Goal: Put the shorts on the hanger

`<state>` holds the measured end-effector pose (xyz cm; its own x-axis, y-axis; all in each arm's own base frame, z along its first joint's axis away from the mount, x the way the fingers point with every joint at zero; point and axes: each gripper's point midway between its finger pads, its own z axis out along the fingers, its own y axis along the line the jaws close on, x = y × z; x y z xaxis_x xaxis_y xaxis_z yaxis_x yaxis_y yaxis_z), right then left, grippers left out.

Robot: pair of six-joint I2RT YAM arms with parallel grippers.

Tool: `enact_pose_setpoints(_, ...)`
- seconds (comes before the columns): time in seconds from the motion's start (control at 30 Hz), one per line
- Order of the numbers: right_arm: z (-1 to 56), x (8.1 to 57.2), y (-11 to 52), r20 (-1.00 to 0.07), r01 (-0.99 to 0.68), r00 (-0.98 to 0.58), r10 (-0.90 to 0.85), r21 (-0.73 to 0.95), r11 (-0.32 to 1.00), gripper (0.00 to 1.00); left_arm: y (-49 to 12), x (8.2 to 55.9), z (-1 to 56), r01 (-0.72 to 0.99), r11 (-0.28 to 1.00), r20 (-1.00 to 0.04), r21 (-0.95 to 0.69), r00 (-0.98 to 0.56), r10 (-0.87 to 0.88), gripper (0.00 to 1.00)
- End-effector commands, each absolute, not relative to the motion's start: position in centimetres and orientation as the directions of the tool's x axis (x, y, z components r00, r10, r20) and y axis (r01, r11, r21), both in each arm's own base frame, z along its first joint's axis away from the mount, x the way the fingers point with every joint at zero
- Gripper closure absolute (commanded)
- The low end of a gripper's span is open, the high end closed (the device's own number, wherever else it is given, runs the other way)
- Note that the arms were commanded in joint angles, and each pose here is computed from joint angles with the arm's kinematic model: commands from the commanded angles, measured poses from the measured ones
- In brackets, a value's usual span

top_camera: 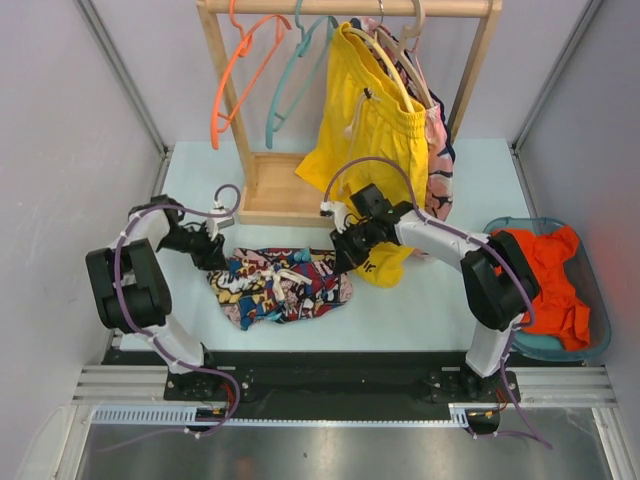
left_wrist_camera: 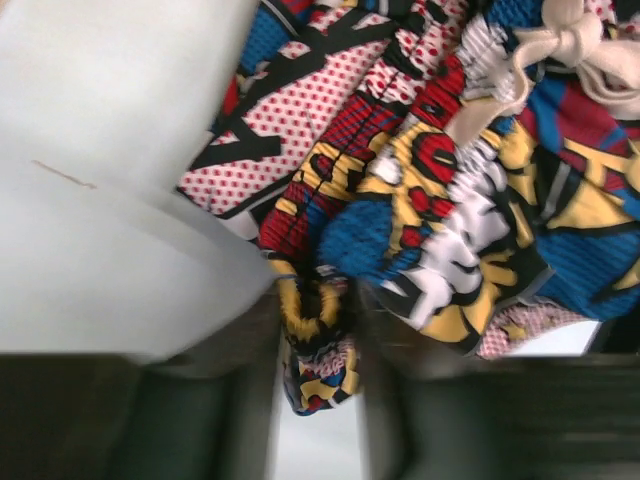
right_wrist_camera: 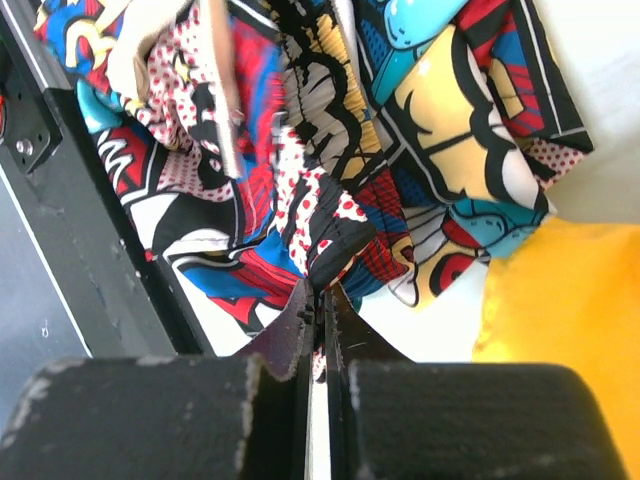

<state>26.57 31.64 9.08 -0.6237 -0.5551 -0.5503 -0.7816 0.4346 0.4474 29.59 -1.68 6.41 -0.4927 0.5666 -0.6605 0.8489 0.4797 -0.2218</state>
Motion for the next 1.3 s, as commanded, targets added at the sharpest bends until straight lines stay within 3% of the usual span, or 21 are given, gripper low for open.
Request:
enact_pose_setpoints(0.0, 13.1, 27.1, 30.6, -0.649, -0.838, -0.543, -0.533, 0.375, 0.397, 1.00, -2.6, 28.3, 8.8, 0.864, 0.435, -0.693, -0.253, -0.476, 0.542, 0.78)
enact_pose_setpoints(0.03, 13.8, 27.6, 30.1, -0.663, -0.840, -0.537, -0.521, 0.361, 0.405, 1.00, -2.9, 27.2, 9.8, 0.857, 0.431, -0.692, -0.282, -0.492, 0.527, 0.94)
enact_pose_setpoints(0.07, 15.2, 27.9, 29.8, -0.696, -0.850, -0.514, -0.502, 0.338, 0.404, 1.00, -2.9, 26.9, 10.9, 0.857, 0.439, -0.704, -0.269, -0.486, 0.518, 1.00)
enact_pose_setpoints(0.23, 22.2, 28.6, 29.3, -0.838, -0.896, -0.377, -0.393, 0.222, 0.385, 1.00, -4.9, 25.7, 21.1, 0.861, 0.508, -0.826, -0.038, -0.313, 0.469, 1.00)
enact_pose_setpoints(0.4, 32.6, 26.9, 28.9, -0.964, -0.935, -0.070, -0.256, -0.025, 0.353, 1.00, -5.8, 26.1, 32.4, 0.737, 0.650, -0.904, 0.186, -0.131, 0.408, 1.00)
enact_pose_setpoints(0.53, 40.0, 25.7, 28.1, -0.973, -0.890, 0.144, -0.178, -0.206, 0.407, 1.00, -6.8, 23.5, 40.2, 0.665, 0.666, -0.910, 0.339, 0.052, 0.412, 1.00)
enact_pose_setpoints(0.73, 48.4, 23.0, 26.9, -0.949, -0.838, 0.303, -0.087, -0.309, 0.450, 1.00, -8.0, 20.5, 48.5, 0.597, 0.720, -0.932, 0.354, 0.161, 0.325, 1.00)
enact_pose_setpoints(0.9, 49.0, 24.1, 26.8, -0.928, -0.793, 0.345, -0.143, -0.370, 0.484, 1.00, -7.4, 21.8, 48.7, 0.568, 0.727, -0.921, 0.386, 0.188, 0.342, 1.00)
enact_pose_setpoints(1.03, 45.8, 27.2, 27.0, -0.924, -0.768, 0.318, -0.211, -0.381, 0.514, 1.00, -7.2, 24.8, 44.6, 0.645, 0.688, -0.933, 0.332, 0.118, 0.339, 1.00)
enact_pose_setpoints(1.27, 36.8, 29.6, 28.3, -0.880, -0.806, 0.350, -0.322, -0.458, 0.374, 1.00, -7.4, 26.8, 34.8, 0.717, 0.518, -0.849, 0.466, 0.198, 0.490, 0.95)
